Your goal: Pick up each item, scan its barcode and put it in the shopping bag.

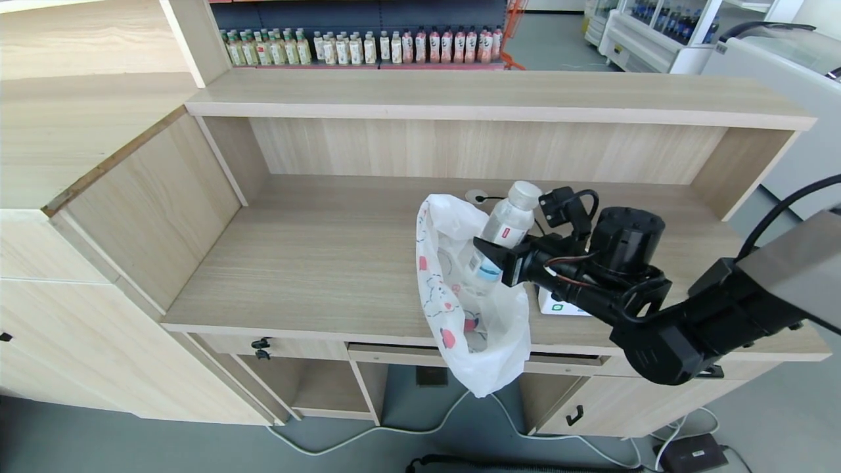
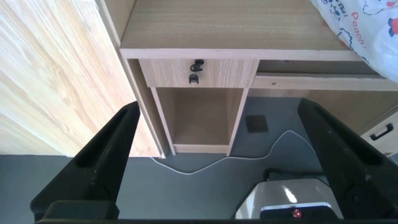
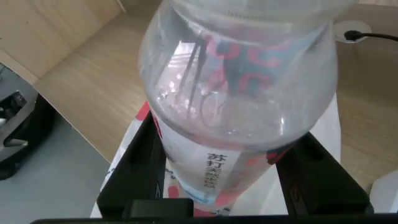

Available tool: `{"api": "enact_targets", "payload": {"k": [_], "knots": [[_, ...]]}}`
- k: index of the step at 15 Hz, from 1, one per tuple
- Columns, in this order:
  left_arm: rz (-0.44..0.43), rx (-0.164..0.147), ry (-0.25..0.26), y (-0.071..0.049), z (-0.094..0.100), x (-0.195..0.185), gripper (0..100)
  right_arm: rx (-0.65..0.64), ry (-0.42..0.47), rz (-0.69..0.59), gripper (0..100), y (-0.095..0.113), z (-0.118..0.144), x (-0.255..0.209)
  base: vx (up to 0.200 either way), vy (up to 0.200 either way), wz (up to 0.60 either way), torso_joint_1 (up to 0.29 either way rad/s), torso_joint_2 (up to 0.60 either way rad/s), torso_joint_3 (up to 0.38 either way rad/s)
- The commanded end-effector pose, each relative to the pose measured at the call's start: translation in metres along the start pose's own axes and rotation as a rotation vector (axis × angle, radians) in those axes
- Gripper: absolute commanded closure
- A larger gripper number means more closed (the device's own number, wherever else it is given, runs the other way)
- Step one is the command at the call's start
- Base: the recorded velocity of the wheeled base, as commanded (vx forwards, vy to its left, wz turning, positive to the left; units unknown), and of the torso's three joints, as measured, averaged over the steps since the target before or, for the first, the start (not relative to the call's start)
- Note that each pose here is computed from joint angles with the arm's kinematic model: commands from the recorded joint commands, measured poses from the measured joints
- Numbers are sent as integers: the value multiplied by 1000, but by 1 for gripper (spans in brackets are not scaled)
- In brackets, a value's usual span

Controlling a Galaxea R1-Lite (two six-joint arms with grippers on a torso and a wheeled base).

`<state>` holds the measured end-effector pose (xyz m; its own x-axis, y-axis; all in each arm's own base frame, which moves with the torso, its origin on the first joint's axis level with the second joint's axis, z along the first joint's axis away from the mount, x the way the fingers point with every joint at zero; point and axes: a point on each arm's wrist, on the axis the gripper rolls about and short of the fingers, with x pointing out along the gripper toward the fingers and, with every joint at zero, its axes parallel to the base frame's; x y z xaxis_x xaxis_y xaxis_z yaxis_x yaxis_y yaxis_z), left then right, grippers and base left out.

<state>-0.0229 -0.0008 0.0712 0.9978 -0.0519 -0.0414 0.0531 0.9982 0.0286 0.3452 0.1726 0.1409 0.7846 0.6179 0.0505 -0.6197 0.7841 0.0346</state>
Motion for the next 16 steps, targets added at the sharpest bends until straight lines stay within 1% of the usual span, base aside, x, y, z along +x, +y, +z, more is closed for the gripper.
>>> {"api": "enact_targets", "payload": {"k": [1, 2, 5, 8, 10, 14, 15, 16], "knots": [[0, 0, 1, 0, 0, 0, 0, -9, 25, 7, 100, 0, -23, 9, 0, 0, 0, 0, 0, 0], [0, 0, 1, 0, 0, 0, 0, -16, 28, 7, 100, -1, -30, 11, 0, 0, 0, 0, 0, 0], [0, 0, 1, 0, 0, 0, 0, -57, 79, 21, 100, -3, -56, 16, 0, 0, 0, 0, 0, 0], [0, 0, 1, 0, 0, 0, 0, -87, 81, 52, 100, -4, -71, 19, 0, 0, 0, 0, 0, 0], [0, 0, 1, 0, 0, 0, 0, -107, 76, 55, 100, -5, -75, 22, 0, 0, 0, 0, 0, 0], [0, 0, 1, 0, 0, 0, 0, -136, 57, 74, 100, -5, -73, 28, 0, 0, 0, 0, 0, 0], [0, 0, 1, 0, 0, 0, 0, -145, 56, 82, 0, -5, -73, 28, 0, 0, 0, 0, 0, 0], [0, 0, 1, 0, 0, 0, 0, -148, 51, 93, 0, -3, -71, 27, 0, 0, 0, 0, 0, 0]]}}
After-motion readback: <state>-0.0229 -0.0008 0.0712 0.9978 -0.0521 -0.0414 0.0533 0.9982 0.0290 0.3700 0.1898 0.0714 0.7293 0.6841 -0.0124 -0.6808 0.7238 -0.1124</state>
